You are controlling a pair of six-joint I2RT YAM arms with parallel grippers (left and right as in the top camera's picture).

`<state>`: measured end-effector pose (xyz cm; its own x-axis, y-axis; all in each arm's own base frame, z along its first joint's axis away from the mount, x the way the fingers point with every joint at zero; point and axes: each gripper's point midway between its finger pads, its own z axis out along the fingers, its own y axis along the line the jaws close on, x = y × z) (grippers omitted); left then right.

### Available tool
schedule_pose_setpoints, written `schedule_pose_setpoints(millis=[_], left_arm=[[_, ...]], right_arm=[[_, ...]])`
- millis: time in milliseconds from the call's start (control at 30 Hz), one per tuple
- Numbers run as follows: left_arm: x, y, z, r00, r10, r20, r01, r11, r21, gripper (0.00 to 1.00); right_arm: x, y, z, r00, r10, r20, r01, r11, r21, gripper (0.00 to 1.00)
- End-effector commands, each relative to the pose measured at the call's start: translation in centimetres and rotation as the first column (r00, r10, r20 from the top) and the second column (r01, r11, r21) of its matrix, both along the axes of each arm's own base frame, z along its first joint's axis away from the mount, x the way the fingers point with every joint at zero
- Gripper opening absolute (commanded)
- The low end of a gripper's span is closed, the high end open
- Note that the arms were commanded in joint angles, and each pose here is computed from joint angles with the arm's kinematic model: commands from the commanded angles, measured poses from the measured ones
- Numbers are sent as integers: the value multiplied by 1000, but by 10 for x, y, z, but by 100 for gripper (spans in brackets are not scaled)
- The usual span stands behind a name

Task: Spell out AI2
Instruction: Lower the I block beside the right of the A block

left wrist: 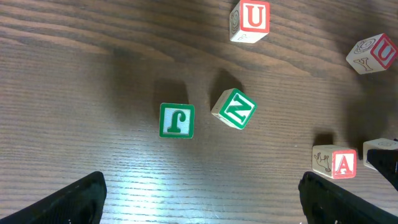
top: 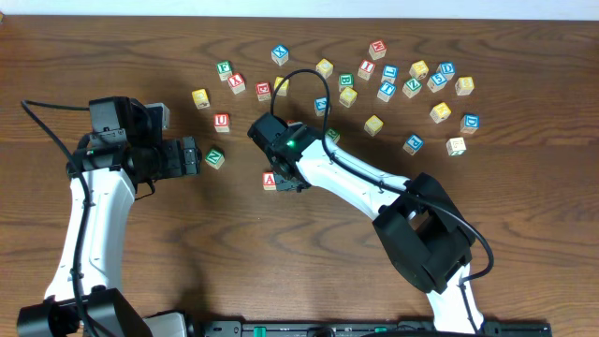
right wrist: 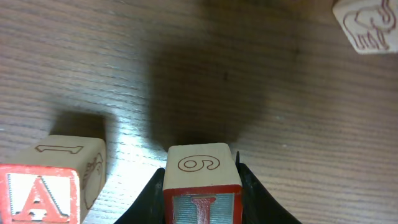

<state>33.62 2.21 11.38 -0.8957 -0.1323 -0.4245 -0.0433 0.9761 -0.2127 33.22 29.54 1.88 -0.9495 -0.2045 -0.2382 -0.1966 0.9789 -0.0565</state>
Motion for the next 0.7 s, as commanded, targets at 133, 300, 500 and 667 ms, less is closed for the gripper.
schedule_pose_setpoints(millis=[133, 300, 500, 667], left_arm=[[4, 0, 11, 999, -20, 35, 20, 1000, 5, 97], [5, 0, 11, 999, -20, 35, 20, 1000, 6, 97], [4, 0, 11, 999, -20, 35, 20, 1000, 6, 97], [4, 0, 11, 999, -20, 35, 20, 1000, 6, 97]], right_arm=[[-7, -6, -7, 996, -91, 1, 91, 996, -10, 4], [-9, -4, -8, 996, -87, 3, 87, 996, -6, 4], [-14, 5, -7, 997, -81, 8, 81, 997, 4, 4], [-15, 8, -7, 996, -86, 20, 85, 996, 8, 5]])
